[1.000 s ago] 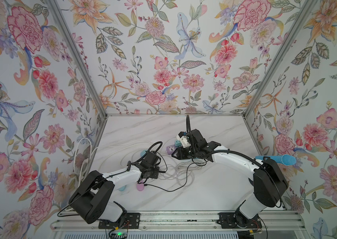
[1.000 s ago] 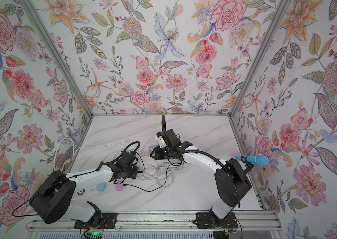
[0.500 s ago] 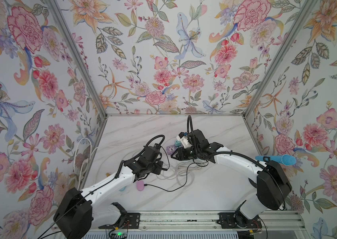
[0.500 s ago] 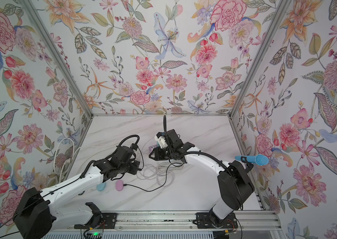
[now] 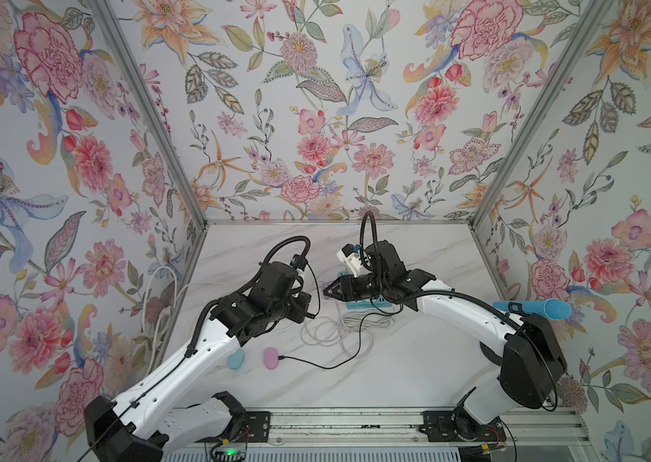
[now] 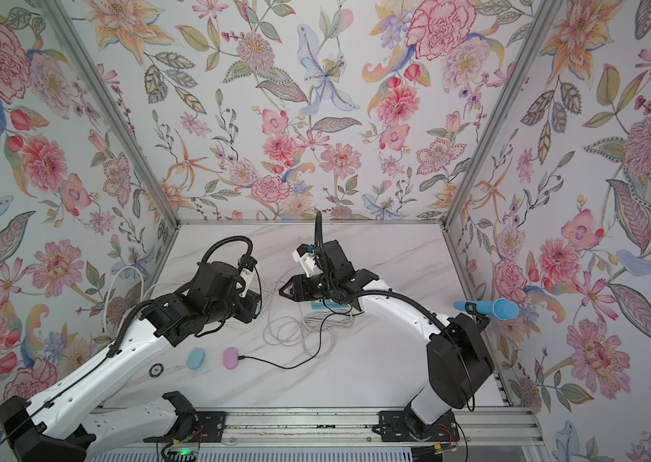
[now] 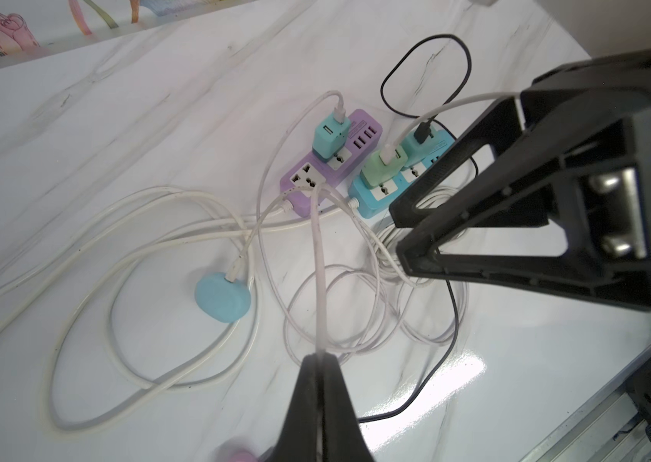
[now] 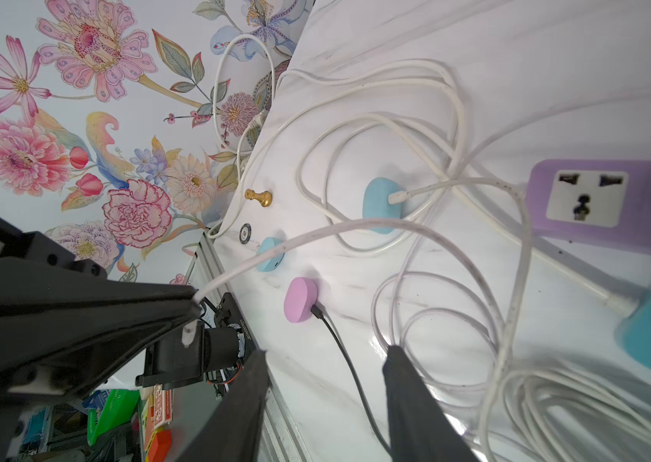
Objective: Charge the bluetooth headset
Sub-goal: Pick up the charging cable from the center of the board, then adjust the charging cable.
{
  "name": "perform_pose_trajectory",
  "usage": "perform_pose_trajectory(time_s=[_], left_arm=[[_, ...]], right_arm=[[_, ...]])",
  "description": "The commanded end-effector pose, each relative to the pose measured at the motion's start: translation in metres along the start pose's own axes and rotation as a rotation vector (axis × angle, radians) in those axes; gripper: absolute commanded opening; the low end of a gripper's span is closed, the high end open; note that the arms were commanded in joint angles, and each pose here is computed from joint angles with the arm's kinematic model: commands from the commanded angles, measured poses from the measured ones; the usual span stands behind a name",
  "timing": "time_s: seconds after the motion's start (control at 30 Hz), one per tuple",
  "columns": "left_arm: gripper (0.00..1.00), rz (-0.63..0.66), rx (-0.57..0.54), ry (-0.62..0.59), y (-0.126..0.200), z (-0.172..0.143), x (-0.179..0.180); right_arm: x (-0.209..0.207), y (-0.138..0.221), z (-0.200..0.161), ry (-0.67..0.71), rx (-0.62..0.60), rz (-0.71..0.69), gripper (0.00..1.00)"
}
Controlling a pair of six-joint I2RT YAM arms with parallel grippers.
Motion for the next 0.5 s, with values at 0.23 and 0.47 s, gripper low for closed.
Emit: perform_pose_trajectory(time_s=[0.23, 0.47], left_arm=[[0.0, -0.029, -0.022, -0.042, 0.036, 0.02, -0.002], [0.0, -0.086, -0.037, -0.111, 0.062, 0.05, -0.018]], right_arm=[[0.052, 0.031, 0.006, 0.256, -0.055, 0.115, 0.49], [0.096, 0.05, 0.032, 0.504, -0.152, 0.192, 0.52]])
Point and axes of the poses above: each gripper's point midway between its finger pads, its own y axis back along the fingers, its own x axis along the line the jaws close on, z = x × y, the point moved 2 cm from there along y, back along the fingers, and after that the axes turned 15 degrees about -y, right-handed, at the moved point
